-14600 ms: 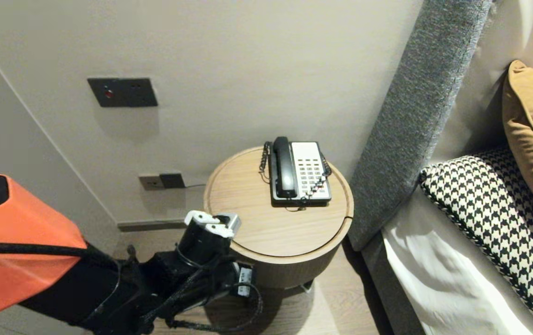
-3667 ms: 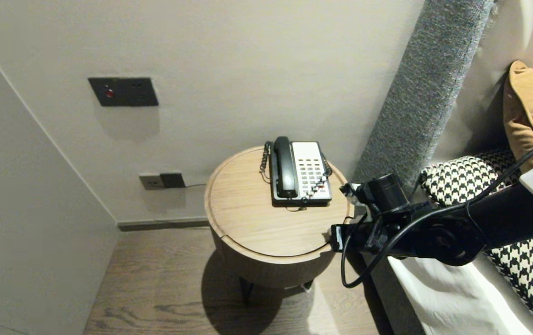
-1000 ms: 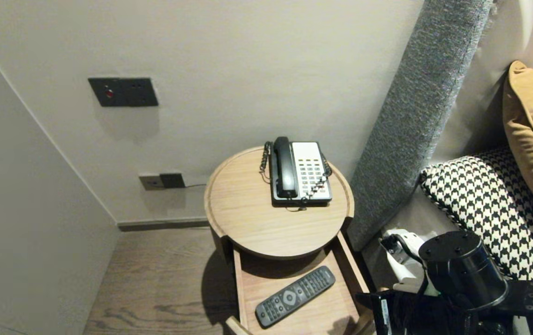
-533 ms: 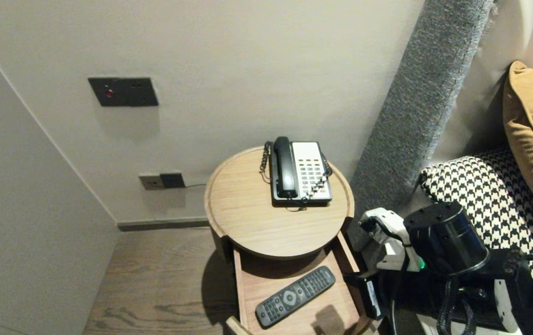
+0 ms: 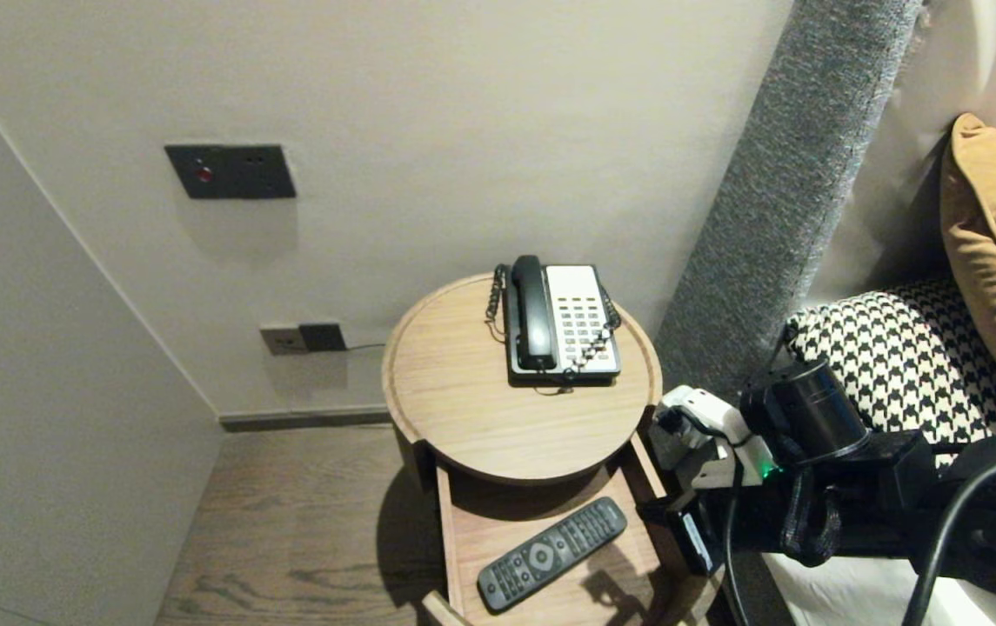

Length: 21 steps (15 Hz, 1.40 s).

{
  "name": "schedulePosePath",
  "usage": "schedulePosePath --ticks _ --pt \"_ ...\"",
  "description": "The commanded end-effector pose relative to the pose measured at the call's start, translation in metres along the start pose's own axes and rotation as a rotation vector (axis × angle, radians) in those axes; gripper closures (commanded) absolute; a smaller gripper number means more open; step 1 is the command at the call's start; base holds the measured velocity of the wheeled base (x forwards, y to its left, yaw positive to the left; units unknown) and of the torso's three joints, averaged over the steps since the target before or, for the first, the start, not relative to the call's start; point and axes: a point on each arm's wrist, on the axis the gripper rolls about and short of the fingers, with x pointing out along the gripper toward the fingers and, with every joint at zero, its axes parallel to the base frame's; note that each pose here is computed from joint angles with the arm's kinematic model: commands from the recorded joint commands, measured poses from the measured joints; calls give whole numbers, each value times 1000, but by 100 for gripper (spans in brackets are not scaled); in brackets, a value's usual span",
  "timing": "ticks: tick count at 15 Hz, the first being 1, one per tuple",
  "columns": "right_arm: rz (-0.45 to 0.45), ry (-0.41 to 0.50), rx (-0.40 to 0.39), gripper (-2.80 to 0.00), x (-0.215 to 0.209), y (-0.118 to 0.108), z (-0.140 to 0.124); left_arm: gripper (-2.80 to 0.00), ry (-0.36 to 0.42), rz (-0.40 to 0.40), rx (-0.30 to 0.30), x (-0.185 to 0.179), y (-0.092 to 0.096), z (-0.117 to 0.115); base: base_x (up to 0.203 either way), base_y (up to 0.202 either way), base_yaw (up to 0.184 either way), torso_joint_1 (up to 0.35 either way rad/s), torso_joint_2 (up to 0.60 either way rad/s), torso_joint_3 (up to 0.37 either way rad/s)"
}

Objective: Open the nightstand drawer, then take the remote control out of the drawer one by one and place them on the table

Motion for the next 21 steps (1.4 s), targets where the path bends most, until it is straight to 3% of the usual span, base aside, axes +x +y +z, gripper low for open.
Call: schedulePosePath --ticks 1,2,8,13,21 --pt "13 22 -34 -107 3 -9 -6 0 0 1 -1 0 0 0 0 0 0 0 0 0" --pt "20 34 -55 -280 5 -10 -9 0 0 1 -1 0 0 0 0 0 0 0 0 0" --pt "115 120 -95 -280 35 -14 -21 0 0 1 -1 0 0 0 0 0 0 0 0 0" --pt "142 111 -153 -280 59 -22 -9 0 -1 1 -1 0 0 0 0 0 0 0 0 0" --pt "152 37 -365 -280 76 -26 -29 0 -1 1 -1 0 0 0 0 0 0 0 0 0"
